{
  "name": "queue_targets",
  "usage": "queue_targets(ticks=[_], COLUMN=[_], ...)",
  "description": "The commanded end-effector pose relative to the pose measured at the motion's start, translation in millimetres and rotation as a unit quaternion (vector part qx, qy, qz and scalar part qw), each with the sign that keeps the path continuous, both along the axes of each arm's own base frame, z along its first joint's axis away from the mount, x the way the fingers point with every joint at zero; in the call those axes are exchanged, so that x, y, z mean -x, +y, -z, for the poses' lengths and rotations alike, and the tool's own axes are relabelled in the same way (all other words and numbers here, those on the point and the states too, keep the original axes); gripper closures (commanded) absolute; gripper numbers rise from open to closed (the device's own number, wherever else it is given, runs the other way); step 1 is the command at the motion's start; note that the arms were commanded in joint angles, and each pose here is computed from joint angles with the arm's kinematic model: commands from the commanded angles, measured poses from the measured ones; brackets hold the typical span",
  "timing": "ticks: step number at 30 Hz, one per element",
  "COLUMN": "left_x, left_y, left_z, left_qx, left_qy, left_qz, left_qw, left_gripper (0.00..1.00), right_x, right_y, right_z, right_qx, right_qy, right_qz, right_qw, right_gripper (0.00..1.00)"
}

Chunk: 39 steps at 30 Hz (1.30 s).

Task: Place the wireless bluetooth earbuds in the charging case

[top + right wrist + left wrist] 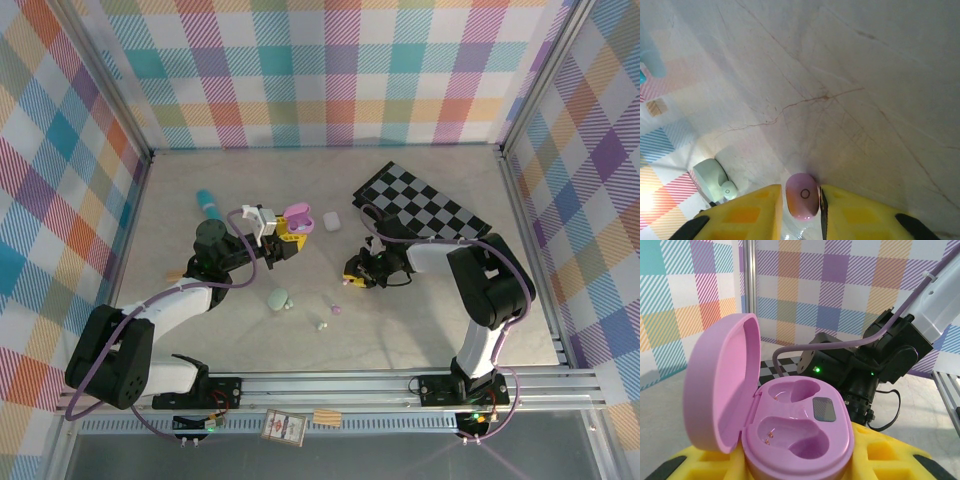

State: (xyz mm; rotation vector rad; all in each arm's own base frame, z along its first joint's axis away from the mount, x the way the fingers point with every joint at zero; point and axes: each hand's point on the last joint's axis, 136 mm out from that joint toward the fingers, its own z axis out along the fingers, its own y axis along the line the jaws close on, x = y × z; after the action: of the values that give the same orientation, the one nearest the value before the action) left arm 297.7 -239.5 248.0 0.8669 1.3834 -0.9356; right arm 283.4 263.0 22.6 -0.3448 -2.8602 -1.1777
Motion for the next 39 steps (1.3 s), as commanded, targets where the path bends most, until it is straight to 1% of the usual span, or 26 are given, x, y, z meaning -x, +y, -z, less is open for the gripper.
queue_targets(ticks=[1, 7, 12, 15, 19, 23, 28, 31, 36, 39], left_x=[-1, 0, 0, 1, 1, 0, -1, -1, -3, -3], left_y=[1, 2, 2, 2, 2, 2, 2, 2, 1, 1], left_z=[-13, -13, -13, -13, -12, -12, -11, -10, -8, -7], left_qx=[0.009, 0.009, 0.009, 0.009, 0.008, 0.005, 0.005, 0.005, 0.003, 0.001], left_qy=[-0.026, -0.028, -0.027, -0.027, -0.026, -0.026, -0.026, -0.025, -0.024, -0.023], left_qz=[0.006, 0.005, 0.005, 0.005, 0.004, 0.002, 0.002, 0.002, 0.002, 0.003], left_qw=[1.0, 1.0, 1.0, 1.0, 1.0, 1.0, 1.0, 1.0, 1.0, 1.0], left_gripper=[0.71, 0.71, 0.71, 0.71, 0.71, 0.71, 0.71, 0.71, 0.71, 0.71], right_x=[11, 10, 12, 12, 11, 9, 5, 1, -5, -7], right_y=[7, 10, 7, 7, 7, 4, -8, -20, -45, -57], right_z=[16, 18, 28, 31, 25, 9, -13, -26, -46, -54], right_qx=[0.016, 0.018, 0.03, 0.031, 0.032, 0.039, 0.086, 0.121, 0.198, 0.249], right_qy=[0.012, 0.013, 0.025, 0.03, 0.023, -0.002, -0.044, -0.065, -0.1, -0.117], right_qz=[-0.027, -0.031, -0.029, -0.027, -0.027, -0.036, -0.037, -0.024, -0.006, -0.013], right_qw=[0.999, 0.999, 0.999, 0.999, 0.999, 0.999, 0.995, 0.99, 0.975, 0.961], right_gripper=[0.74, 0.75, 0.73, 0.76, 0.8, 0.8, 0.8, 0.8, 0.8, 0.81])
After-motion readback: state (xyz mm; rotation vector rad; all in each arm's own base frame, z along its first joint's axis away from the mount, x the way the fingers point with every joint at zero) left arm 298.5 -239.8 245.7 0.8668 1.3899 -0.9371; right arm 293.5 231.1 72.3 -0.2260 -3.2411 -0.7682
